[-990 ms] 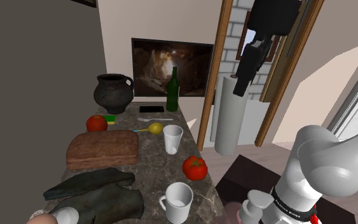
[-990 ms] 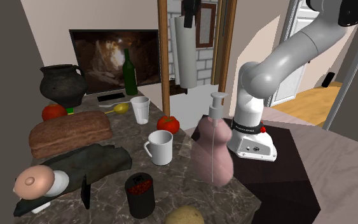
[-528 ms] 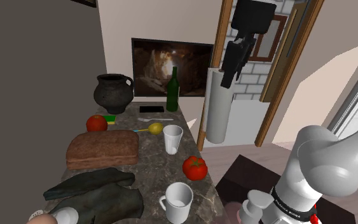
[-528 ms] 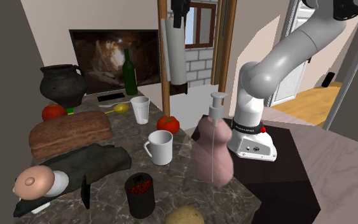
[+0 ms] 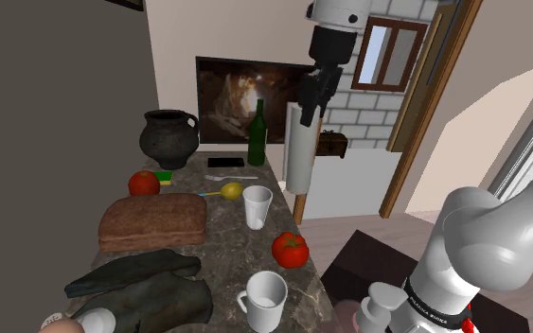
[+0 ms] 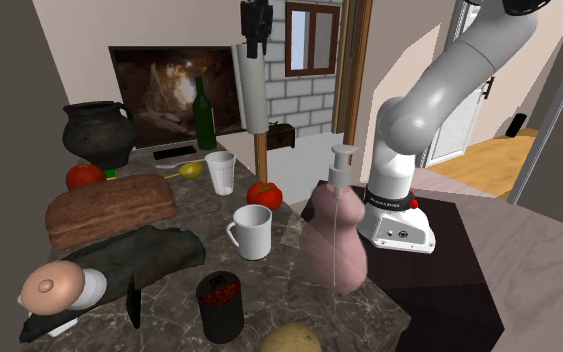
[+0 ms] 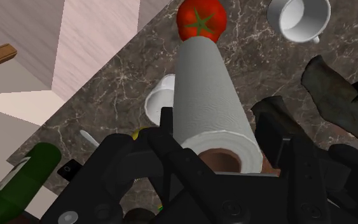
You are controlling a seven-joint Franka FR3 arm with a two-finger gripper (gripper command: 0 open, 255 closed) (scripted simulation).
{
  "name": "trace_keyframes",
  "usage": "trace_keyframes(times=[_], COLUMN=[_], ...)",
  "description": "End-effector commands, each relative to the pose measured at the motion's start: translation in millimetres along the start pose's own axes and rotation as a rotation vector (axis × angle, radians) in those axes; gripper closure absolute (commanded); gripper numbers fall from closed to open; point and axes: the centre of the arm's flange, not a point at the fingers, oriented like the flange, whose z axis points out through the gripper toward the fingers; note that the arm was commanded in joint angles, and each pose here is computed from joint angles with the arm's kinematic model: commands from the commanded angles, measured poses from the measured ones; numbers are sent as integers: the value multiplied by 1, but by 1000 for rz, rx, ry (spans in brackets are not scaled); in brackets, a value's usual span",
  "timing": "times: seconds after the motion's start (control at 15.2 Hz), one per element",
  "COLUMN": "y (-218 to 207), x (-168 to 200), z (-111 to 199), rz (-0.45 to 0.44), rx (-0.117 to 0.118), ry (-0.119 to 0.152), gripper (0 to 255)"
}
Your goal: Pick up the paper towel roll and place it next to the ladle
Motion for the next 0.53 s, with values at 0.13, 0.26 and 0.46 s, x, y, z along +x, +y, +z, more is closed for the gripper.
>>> trace_keyframes(times=[0.13,0.26,0.46], y=[33,48,72], x=[36,54,82], z=[23,33,49], rz=[-1,-1,-1], rx=[0,0,0], ry=[1,1,1], gripper=[255,255,255])
